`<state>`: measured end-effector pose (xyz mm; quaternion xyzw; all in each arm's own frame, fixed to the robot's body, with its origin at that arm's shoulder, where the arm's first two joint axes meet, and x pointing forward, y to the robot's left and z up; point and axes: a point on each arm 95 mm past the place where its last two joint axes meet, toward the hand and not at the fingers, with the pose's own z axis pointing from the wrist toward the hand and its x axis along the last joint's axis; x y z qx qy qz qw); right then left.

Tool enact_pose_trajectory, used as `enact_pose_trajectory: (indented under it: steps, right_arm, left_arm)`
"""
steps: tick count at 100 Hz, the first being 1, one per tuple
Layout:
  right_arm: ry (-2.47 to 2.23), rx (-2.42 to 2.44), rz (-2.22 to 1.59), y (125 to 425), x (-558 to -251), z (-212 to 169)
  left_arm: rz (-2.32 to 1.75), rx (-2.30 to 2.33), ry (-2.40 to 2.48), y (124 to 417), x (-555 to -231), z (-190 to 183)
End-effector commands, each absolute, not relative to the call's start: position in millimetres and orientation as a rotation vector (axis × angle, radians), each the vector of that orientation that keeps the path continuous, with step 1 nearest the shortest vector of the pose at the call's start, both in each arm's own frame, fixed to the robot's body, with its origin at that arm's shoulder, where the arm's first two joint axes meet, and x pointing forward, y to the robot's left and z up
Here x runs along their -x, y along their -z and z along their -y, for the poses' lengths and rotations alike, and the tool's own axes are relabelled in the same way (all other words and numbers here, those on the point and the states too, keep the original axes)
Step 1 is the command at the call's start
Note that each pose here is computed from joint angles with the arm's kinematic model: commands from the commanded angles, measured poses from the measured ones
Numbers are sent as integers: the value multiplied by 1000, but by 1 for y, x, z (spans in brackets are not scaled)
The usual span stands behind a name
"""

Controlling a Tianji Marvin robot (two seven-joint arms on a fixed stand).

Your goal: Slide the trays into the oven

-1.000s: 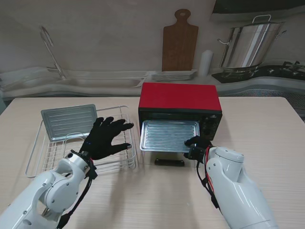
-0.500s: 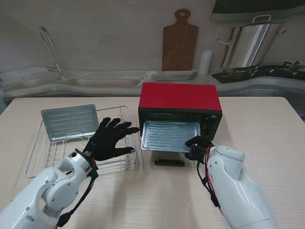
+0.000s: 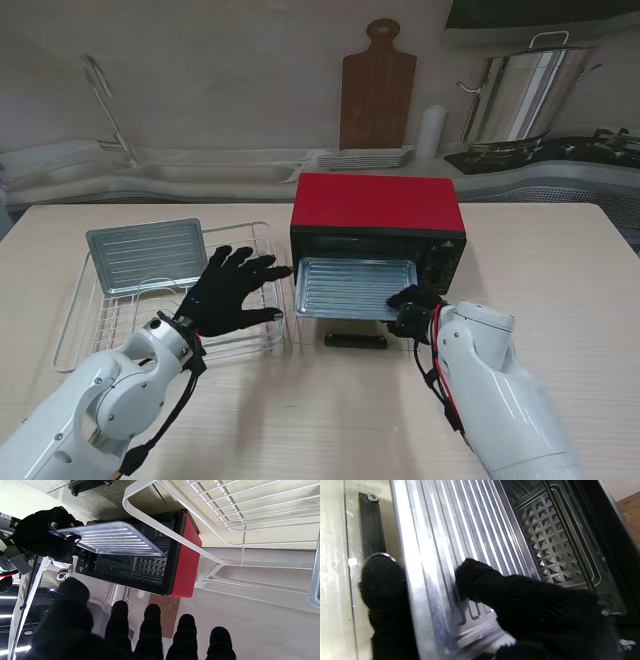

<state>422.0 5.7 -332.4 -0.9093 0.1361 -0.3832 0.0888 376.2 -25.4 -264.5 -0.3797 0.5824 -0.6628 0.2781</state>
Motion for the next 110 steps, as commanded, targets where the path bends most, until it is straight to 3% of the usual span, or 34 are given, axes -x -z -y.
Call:
enact_pose_trajectory:
  steps: [1,110]
  right_arm:
    - [1119,2678,-397,333,-420,-15]
    - [1035,2692,-477,334,-424,-16]
  left_arm:
    - [-1573,1028,1777,265,-374,27]
    - [-1582,1027,1769,264,-374,25]
